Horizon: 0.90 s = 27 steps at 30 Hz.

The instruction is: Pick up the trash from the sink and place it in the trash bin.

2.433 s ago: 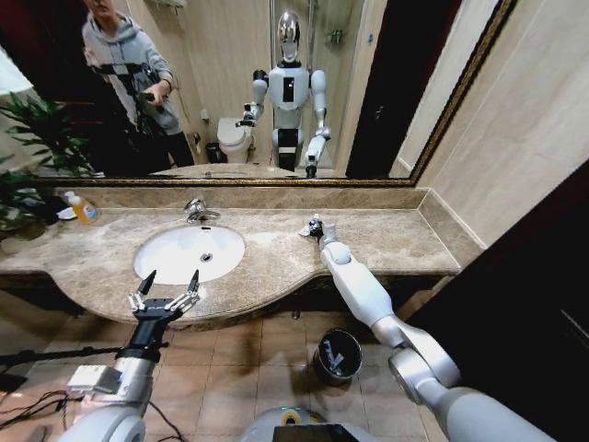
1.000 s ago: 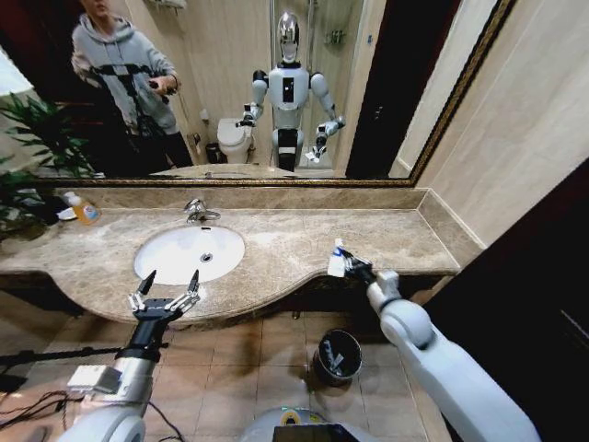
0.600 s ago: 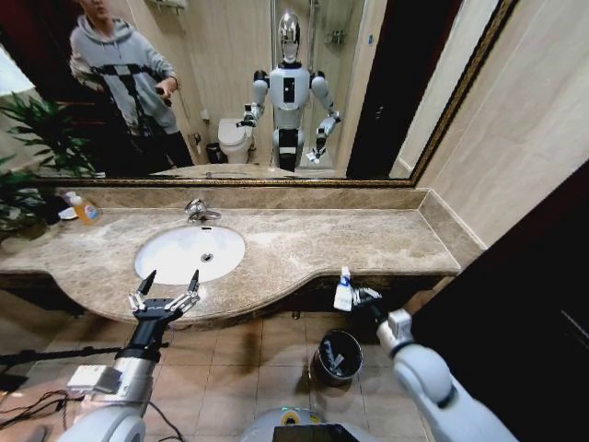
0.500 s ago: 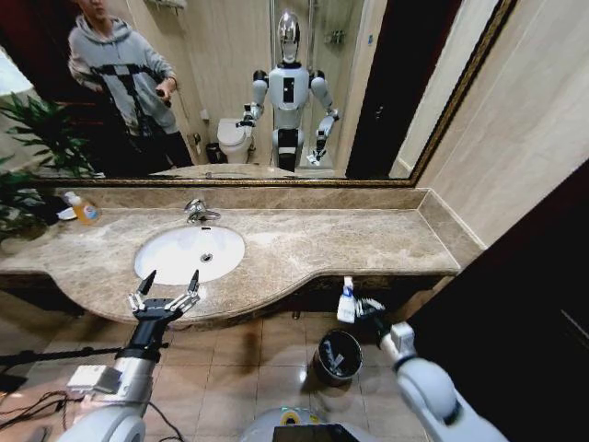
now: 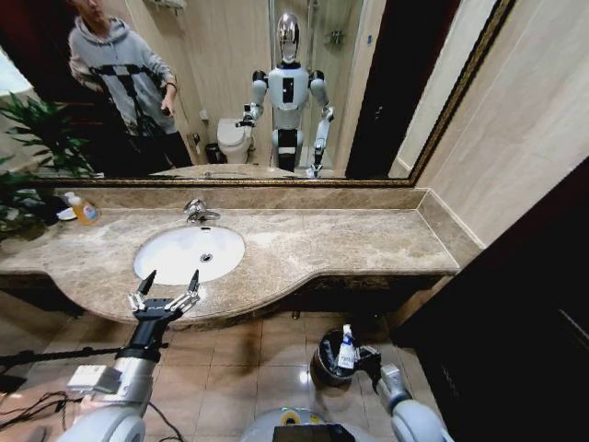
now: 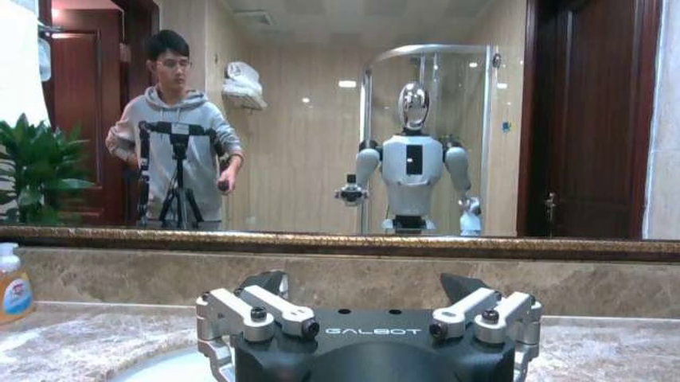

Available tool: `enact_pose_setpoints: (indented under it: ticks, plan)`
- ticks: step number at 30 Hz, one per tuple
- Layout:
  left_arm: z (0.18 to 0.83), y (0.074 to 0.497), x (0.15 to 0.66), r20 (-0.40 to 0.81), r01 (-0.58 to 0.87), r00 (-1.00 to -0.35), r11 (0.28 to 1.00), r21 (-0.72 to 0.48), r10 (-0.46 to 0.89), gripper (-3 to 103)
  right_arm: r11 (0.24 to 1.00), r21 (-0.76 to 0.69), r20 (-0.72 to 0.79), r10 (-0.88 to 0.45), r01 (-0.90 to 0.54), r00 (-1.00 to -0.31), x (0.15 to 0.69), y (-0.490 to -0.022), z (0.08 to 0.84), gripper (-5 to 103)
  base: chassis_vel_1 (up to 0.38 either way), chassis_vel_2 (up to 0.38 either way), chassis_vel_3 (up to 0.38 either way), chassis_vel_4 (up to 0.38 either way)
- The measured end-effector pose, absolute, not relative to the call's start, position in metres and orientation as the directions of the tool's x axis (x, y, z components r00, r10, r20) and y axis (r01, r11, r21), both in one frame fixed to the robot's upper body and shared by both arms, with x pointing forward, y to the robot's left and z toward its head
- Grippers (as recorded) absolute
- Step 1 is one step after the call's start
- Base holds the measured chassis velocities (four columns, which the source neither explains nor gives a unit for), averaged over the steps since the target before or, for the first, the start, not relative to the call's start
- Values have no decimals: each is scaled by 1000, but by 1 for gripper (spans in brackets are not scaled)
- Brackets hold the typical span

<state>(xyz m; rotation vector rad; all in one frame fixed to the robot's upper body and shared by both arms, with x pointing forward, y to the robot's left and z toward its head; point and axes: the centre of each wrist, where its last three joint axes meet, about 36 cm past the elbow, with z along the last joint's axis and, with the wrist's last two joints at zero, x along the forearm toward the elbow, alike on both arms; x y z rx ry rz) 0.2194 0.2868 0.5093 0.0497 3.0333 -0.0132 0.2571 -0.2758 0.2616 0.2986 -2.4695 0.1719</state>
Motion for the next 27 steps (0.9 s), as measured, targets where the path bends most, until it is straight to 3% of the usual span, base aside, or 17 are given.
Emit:
enact_pose_setpoints:
  ticks: [13,27]
  plan:
    - [509,287,219,-108,33,-994,999,-7,32,100,946,-65,747,-164,-316,-644,297,-297,164,0,0,0,0,0]
    - [509,287,219,-108,33,-994,999,-7,32,100,899,-175,778,-123,-401,-616,325,-319,95,0,0,0,0,0]
